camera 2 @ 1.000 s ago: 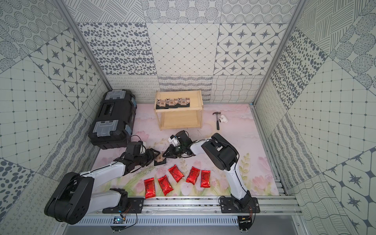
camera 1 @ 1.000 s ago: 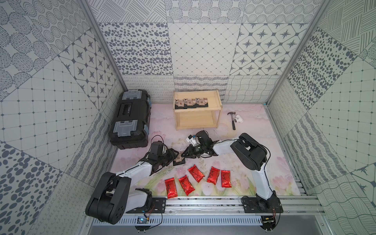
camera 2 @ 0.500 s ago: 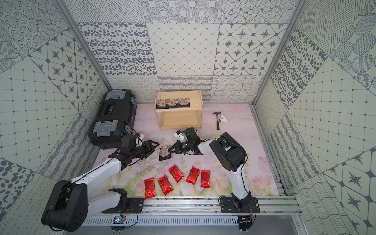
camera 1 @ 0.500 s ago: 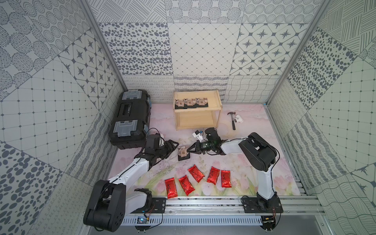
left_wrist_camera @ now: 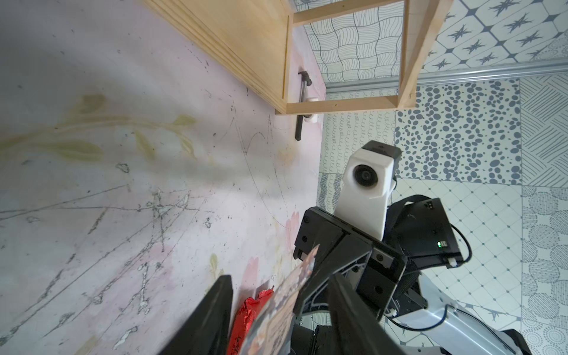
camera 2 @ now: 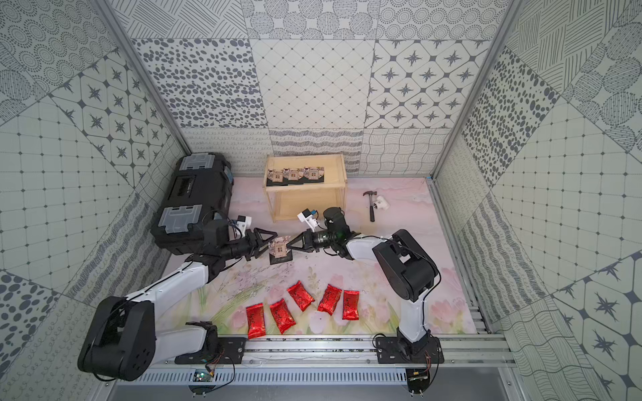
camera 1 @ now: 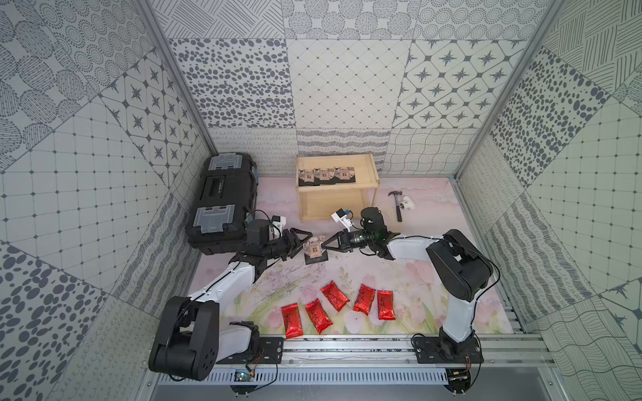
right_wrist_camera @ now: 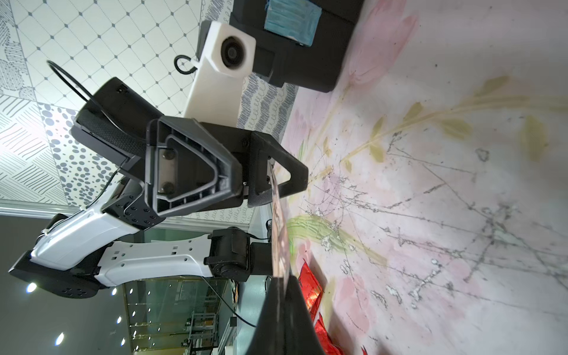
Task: Place the tea bags on the shelf by color
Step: Pick up the tea bag from the center of the board, then place the tea bag on the shelf.
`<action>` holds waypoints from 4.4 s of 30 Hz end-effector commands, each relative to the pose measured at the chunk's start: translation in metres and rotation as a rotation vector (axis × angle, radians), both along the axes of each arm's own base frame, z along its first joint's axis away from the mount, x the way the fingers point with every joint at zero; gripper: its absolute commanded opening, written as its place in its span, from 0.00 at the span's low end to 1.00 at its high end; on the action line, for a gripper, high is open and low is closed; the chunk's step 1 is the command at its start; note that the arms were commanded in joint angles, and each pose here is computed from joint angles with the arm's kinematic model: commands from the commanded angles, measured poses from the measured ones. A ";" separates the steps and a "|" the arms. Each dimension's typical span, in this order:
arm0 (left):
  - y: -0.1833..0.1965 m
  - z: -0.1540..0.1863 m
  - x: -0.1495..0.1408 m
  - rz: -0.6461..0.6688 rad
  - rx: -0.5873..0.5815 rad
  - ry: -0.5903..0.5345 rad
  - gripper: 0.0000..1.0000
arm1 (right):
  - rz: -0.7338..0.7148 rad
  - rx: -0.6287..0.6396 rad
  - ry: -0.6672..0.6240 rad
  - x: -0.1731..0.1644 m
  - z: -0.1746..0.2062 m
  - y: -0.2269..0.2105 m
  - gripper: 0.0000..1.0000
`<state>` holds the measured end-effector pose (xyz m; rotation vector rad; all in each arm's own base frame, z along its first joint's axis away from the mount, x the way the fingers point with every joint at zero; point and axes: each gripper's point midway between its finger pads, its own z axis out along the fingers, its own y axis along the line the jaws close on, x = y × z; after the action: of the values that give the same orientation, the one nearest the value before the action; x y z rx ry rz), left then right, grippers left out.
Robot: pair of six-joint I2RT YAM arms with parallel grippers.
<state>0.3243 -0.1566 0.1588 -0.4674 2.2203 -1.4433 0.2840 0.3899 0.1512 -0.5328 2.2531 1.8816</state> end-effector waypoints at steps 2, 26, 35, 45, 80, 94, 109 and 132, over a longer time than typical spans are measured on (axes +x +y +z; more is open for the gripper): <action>-0.010 0.032 -0.004 -0.085 -0.063 -0.111 0.35 | 0.034 0.042 -0.030 0.000 0.011 0.008 0.00; 0.006 0.077 0.014 0.093 -0.102 -0.236 0.00 | -0.430 0.093 -0.054 0.050 0.089 -0.038 0.41; 0.008 0.134 0.048 0.259 -0.219 -0.325 0.00 | -0.803 0.257 0.043 0.045 0.118 -0.095 0.55; -0.015 0.177 0.089 0.267 -0.394 -0.379 0.00 | -0.733 0.394 0.098 0.042 0.148 -0.070 0.64; -0.039 0.166 0.088 0.208 -0.457 -0.354 0.00 | -0.741 0.457 0.067 0.085 0.153 -0.054 0.00; -0.020 0.148 0.059 0.155 -0.087 -0.368 0.70 | -1.066 0.317 -0.153 0.127 0.178 -0.160 0.00; -0.010 0.110 0.046 0.122 0.113 -0.319 0.70 | -1.247 0.293 -0.099 0.201 0.162 -0.171 0.00; -0.011 0.110 0.042 0.110 0.118 -0.343 0.71 | -1.308 0.216 -0.051 0.238 0.126 -0.155 0.00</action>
<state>0.3700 -0.1650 0.2641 -0.3411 1.9713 -1.2267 0.5169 0.2322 0.2682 0.7587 1.5867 1.2620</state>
